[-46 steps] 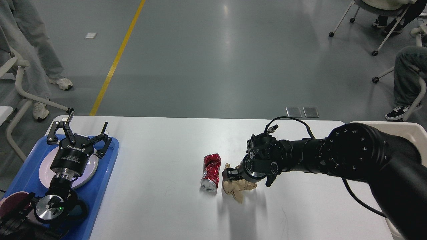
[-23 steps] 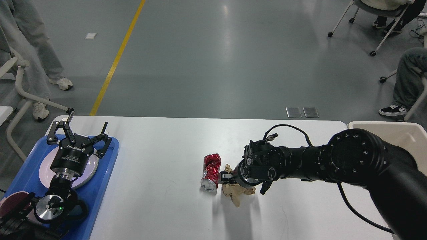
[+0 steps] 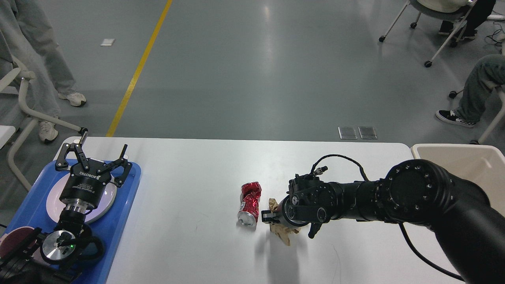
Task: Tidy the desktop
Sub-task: 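Grasp the crumpled brown paper with the right gripper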
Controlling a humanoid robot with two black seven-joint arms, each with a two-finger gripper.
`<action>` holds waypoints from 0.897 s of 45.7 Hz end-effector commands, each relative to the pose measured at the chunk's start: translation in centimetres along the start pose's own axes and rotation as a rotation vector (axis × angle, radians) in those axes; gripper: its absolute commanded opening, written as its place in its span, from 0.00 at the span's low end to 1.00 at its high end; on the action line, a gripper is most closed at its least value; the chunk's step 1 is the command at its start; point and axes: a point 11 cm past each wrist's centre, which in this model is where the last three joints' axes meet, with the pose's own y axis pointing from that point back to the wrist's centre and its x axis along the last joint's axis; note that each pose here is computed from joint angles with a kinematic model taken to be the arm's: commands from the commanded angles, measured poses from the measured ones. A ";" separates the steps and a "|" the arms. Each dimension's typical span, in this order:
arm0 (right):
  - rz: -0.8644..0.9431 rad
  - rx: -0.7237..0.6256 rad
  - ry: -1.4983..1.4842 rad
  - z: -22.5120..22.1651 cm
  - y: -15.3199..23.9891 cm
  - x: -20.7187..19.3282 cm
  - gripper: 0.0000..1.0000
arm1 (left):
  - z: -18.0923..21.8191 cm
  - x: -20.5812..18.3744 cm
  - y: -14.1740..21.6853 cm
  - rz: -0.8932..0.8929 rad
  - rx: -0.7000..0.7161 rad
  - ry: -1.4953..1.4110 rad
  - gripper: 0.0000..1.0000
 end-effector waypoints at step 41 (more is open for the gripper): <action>-0.106 -0.129 -0.114 6.0 9.7 2.6 0.00 | 0.0 0.0 0.0 0.000 0.000 0.000 0.96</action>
